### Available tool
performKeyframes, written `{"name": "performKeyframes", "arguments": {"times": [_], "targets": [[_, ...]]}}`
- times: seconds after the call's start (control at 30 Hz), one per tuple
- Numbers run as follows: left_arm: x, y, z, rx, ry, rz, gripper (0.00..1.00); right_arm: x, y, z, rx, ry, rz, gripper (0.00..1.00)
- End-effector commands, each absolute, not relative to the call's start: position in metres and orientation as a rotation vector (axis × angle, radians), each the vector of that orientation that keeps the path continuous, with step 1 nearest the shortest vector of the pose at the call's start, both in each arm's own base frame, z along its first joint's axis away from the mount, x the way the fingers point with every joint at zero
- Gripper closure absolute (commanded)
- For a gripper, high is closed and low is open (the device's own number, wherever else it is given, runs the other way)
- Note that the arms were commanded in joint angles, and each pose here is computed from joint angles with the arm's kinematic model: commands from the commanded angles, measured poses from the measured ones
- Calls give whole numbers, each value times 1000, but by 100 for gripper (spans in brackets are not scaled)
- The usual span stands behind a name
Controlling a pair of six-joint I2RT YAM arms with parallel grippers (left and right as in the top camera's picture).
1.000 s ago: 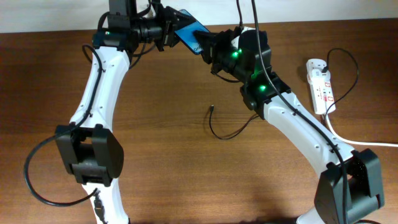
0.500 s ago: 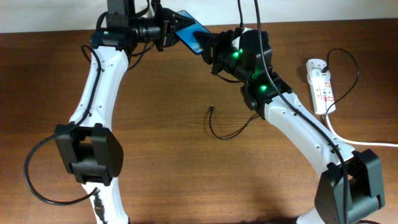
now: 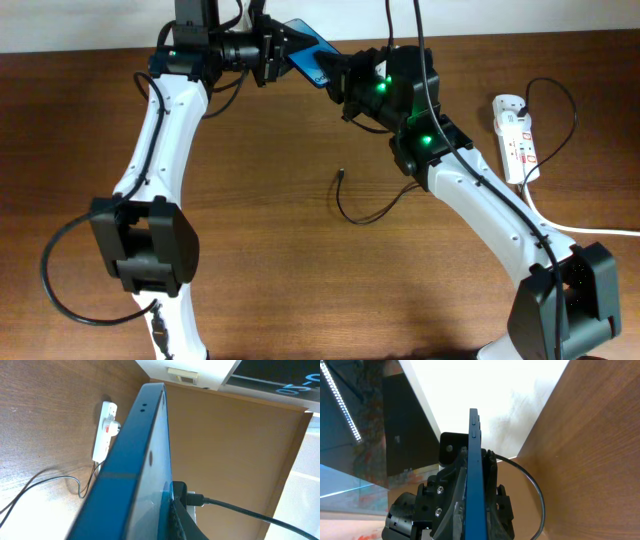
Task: Plug charger to phone and switch on socket
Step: 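Release the right gripper and pull it back from the phone, then lower the right gripper to the black cable plug and grasp it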
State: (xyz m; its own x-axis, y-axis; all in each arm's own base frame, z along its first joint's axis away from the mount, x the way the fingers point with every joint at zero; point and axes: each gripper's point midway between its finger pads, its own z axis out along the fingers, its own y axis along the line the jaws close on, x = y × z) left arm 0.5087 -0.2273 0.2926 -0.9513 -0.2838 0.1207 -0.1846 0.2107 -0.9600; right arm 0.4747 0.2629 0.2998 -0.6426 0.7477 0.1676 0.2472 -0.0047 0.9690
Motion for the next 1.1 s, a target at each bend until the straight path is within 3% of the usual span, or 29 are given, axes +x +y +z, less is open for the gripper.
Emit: {"name": "performKeyframes", "arguments": {"times": [0.0,0.13,0.2,0.33,0.37,0.4,0.5,0.6,0.73,0.83,1.07], "targets": [[505,-237,287,-357,2383,-1857,97,474,258,317,905,1864,1633,96],[509,-235,285,-378,2380,-1827,100,474,258,317,905,1864,1633,84],[511,-234,284,-387,2379,-1817,100,474,258,317,905,1864,1633,70],[514,-232,282,-406,2375,-1791,100,476,255,317,917,1851,1618,26],[515,-230,282,-404,2371,-1788,100,477,254,317,924,1843,1609,6],[517,-226,282,-379,2361,-1775,100,481,247,317,870,1836,1546,2],[515,-212,288,-151,2297,-1754,100,491,214,291,751,1929,1304,2],[502,-191,300,143,2179,-1790,100,483,158,232,679,2168,998,2],[489,-181,282,155,2234,-1768,100,438,131,185,337,2478,887,2],[483,-181,275,216,2236,-1738,100,413,127,167,238,2601,829,0],[462,-180,259,392,2235,-1658,100,391,138,155,177,2697,820,16]]}}
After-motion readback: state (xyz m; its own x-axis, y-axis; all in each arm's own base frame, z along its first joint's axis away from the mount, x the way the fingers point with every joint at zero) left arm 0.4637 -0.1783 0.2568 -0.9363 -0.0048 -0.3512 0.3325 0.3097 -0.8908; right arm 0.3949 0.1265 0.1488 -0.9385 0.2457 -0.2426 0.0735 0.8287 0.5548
